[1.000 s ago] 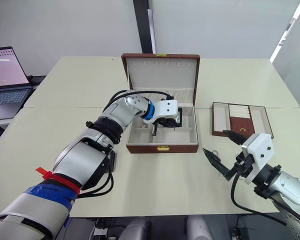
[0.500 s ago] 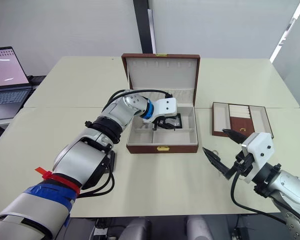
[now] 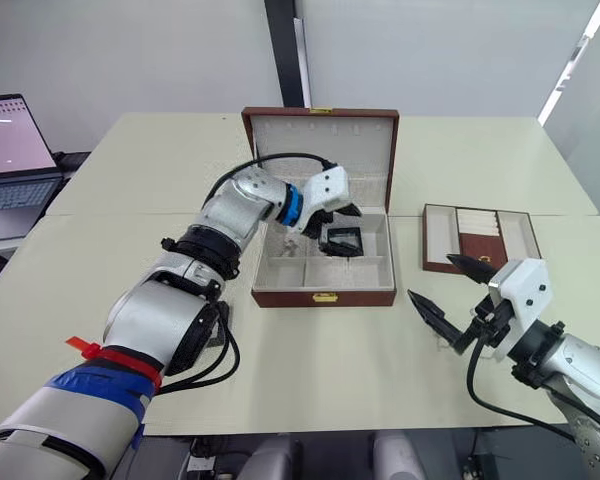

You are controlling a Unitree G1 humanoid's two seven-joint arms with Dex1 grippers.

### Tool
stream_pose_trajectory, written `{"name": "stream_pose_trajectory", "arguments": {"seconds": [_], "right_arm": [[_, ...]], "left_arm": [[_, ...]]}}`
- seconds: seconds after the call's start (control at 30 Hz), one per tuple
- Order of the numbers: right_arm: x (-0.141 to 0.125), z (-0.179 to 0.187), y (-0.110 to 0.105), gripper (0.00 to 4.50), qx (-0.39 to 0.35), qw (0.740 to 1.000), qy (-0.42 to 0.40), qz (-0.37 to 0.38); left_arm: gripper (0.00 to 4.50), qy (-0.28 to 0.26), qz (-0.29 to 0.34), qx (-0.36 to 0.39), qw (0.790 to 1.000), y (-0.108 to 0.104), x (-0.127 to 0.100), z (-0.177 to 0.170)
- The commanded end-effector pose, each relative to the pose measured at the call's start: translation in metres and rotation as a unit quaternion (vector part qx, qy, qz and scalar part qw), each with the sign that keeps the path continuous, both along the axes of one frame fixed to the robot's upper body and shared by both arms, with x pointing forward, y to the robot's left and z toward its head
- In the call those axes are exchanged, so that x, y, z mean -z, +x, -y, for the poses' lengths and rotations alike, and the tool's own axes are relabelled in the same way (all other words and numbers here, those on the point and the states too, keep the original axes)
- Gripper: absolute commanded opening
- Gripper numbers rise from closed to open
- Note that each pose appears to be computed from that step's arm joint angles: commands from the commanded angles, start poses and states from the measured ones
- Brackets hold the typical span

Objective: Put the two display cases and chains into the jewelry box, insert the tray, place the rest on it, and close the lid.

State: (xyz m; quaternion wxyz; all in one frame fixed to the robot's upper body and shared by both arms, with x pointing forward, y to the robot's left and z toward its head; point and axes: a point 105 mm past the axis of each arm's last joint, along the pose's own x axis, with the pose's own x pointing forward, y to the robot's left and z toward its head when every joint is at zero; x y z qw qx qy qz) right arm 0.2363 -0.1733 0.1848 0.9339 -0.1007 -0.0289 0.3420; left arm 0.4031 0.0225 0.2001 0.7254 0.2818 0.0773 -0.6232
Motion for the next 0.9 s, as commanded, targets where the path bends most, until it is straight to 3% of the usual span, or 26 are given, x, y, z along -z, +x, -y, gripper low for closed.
{"name": "stream_pose_trajectory", "arguments": {"seconds": [0.03,0.27,0.47,0.6,0.67,0.73,0.9], "right_arm": [[-0.006,0.018,0.001,4.50,0.014,1.000,-0.005,0.009],[0.012,0.070,0.010,4.50,0.058,0.998,-0.011,-0.033],[0.033,0.115,0.017,4.50,0.107,0.992,-0.004,-0.066],[0.039,0.131,0.020,4.50,0.125,0.990,0.001,-0.071],[0.043,0.141,0.025,4.50,0.147,0.987,0.009,-0.070],[0.048,0.155,0.031,4.50,0.183,0.981,0.013,-0.062],[0.056,0.175,0.039,4.50,0.234,0.970,0.036,-0.048]], "left_arm": [[4.47,-0.075,-0.013,0.002,0.997,-0.011,-0.036,-0.031],[4.47,-0.141,-0.060,-0.120,0.981,-0.047,-0.049,-0.131],[4.47,-0.167,-0.040,-0.290,0.942,-0.063,-0.046,-0.217],[4.47,-0.180,-0.011,-0.356,0.917,-0.073,-0.044,-0.247],[4.47,-0.173,0.000,-0.412,0.895,-0.082,-0.027,-0.271],[4.47,-0.170,0.015,-0.488,0.856,-0.092,-0.005,-0.301],[4.47,-0.169,0.056,-0.590,0.788,-0.112,0.020,-0.340]]}}
